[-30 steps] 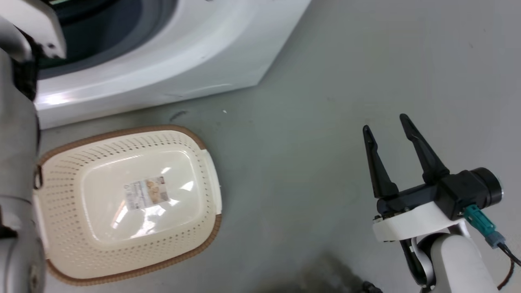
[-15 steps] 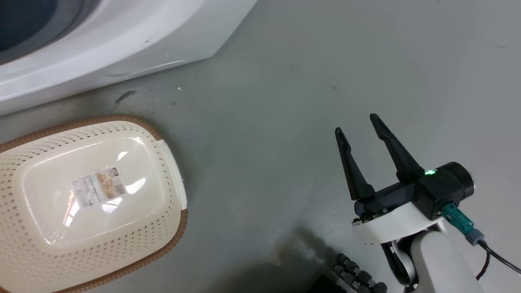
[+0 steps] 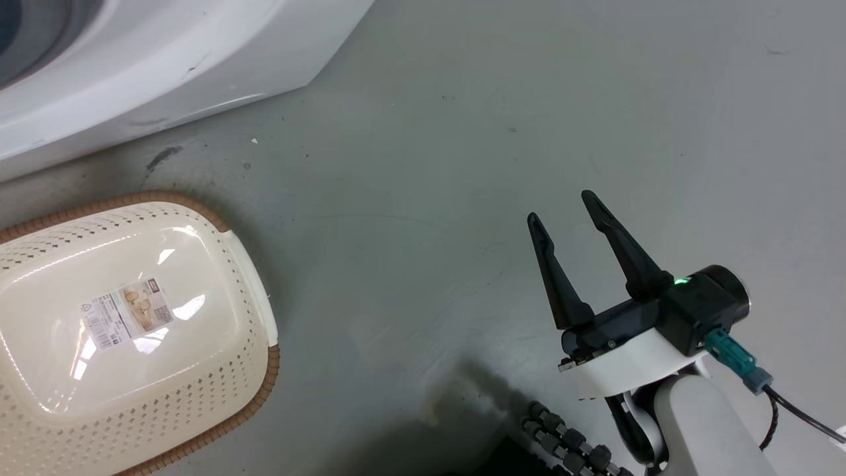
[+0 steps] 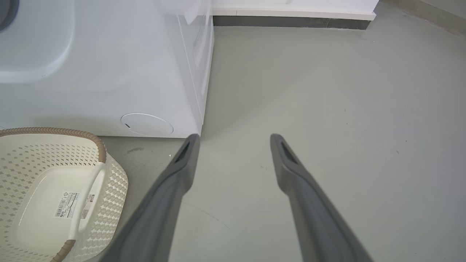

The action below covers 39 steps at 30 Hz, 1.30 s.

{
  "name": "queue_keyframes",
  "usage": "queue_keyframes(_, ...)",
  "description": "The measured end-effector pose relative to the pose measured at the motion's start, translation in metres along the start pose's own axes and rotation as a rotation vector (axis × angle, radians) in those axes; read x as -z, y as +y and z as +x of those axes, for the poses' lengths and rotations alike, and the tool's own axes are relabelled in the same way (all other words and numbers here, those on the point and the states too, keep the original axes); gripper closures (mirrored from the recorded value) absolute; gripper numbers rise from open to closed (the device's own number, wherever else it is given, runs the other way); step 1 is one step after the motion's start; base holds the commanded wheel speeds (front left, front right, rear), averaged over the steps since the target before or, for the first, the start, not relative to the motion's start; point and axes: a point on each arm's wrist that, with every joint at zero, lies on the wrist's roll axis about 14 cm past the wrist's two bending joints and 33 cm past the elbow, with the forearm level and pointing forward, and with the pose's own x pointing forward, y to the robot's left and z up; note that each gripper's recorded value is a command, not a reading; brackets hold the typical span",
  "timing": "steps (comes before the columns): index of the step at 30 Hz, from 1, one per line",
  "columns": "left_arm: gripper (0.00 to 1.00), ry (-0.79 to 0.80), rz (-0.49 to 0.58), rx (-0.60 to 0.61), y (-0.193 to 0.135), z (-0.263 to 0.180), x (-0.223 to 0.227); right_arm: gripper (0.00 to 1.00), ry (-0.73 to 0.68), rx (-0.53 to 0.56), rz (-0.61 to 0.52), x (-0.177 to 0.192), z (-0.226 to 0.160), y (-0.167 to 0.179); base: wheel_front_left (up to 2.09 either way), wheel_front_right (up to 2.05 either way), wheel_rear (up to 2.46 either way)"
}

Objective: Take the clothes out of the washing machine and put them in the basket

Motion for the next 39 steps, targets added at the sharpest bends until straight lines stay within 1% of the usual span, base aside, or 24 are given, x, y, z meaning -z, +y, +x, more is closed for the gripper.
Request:
queue_keyframes(5, 1.0, -0.102, -0.011, -0.03, 0.002, -0.007, -0.014, 0.0, -0.006, 0.005, 0.003, -0.002, 0.0, -0.002, 0.0, 0.0, 0.0)
queue_keyframes(8, 1.0, -0.213, -0.019, -0.045, 0.004, -0.016, -0.027, 0.0, -0.022, 0.006, 0.001, -0.007, 0.002, -0.003, 0.0, 0.0, 0.0)
queue_keyframes(12, 1.0, -0.387, -0.021, -0.06, 0.006, -0.037, -0.046, 0.0, -0.053, 0.014, -0.008, -0.017, 0.002, -0.007, 0.0, 0.0, 0.0)
queue_keyframes(19, 1.0, -0.64, -0.041, -0.067, 0.006, -0.084, -0.057, 0.0, -0.127, 0.023, -0.023, -0.043, -0.006, -0.01, 0.0, 0.0, 0.0)
queue_keyframes(22, 1.0, -0.72, -0.055, -0.059, 0.004, -0.106, -0.055, 0.0, -0.153, 0.033, -0.024, -0.053, -0.015, -0.012, 0.0, 0.0, 0.0)
queue_keyframes(25, 1.0, -0.787, -0.074, -0.057, 0.003, -0.13, -0.051, 0.0, -0.177, 0.044, -0.022, -0.063, -0.026, -0.014, 0.0, 0.0, 0.0)
queue_keyframes(28, 1.0, -0.813, -0.111, -0.044, 0.0, -0.151, -0.043, 0.0, -0.195, 0.054, -0.02, -0.071, -0.039, -0.015, 0.0, 0.0, 0.0)
queue_keyframes(35, 1.0, -0.843, -0.131, -0.024, 0.0, -0.205, -0.026, 0.0, -0.247, 0.061, -0.019, -0.092, -0.065, -0.014, 0.0, 0.0, 0.0)
queue_keyframes(39, 1.0, -0.892, -0.132, -0.015, 0.0, -0.242, -0.023, 0.0, -0.277, 0.056, -0.016, -0.101, -0.08, -0.011, 0.0, 0.0, 0.0)
